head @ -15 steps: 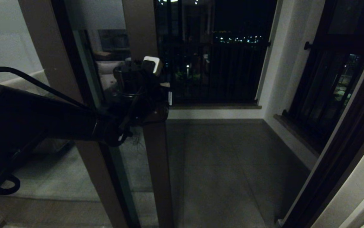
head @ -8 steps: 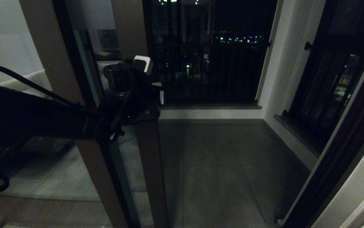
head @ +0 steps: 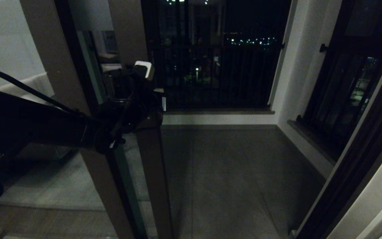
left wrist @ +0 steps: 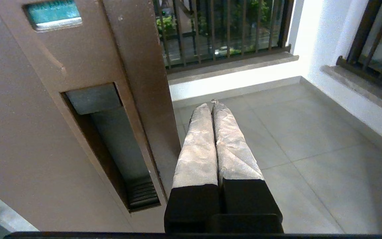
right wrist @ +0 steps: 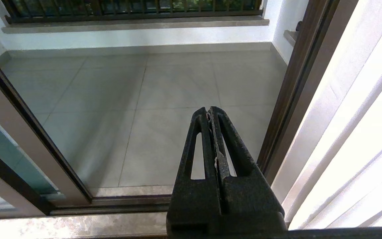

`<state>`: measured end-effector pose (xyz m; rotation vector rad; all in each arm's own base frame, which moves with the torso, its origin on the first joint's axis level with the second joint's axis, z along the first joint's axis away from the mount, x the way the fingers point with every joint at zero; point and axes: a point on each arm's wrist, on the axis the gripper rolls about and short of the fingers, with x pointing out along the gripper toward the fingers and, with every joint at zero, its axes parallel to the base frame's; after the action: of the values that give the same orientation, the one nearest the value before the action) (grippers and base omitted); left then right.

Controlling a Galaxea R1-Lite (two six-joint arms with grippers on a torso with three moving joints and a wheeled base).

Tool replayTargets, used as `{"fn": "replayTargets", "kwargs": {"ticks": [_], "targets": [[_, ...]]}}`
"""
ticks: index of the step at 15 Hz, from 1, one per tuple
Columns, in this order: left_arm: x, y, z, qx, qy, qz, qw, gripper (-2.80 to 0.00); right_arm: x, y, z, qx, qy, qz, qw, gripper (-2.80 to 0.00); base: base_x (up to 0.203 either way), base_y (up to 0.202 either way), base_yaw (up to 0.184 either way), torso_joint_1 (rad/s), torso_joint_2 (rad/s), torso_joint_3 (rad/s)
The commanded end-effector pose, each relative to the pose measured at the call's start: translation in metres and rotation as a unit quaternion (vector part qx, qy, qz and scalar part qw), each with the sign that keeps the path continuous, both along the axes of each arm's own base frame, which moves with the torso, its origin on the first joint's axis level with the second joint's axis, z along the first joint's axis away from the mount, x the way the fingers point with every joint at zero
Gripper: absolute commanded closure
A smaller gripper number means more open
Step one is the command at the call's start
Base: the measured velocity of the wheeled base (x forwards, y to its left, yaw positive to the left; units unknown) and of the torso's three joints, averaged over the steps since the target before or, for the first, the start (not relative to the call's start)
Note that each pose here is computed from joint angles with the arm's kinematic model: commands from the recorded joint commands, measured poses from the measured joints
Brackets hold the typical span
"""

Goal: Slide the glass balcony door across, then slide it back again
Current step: Open the slid door

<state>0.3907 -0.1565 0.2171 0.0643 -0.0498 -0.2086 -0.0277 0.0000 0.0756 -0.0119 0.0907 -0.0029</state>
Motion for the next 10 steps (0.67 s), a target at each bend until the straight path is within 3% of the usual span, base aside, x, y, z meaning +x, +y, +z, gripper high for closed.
{"fn": "replayTargets", "kwargs": {"ticks": [1,10], "targets": [[0.002,0.008,0.001,0.000,-0.003,0.010,0.9999,0.00,0.000,0.000,0.000,0.000,0.001,0.000,1.000,0.00,0.000,0.000,0.000,0.000,0.00,0.000],[0.005,0.022,-0.003,0.002,0.003,0.026,0.9996,0.00,0.000,0.000,0.000,0.000,0.001,0.000,1.000,0.00,0.000,0.000,0.000,0.000,0.00,0.000]]}}
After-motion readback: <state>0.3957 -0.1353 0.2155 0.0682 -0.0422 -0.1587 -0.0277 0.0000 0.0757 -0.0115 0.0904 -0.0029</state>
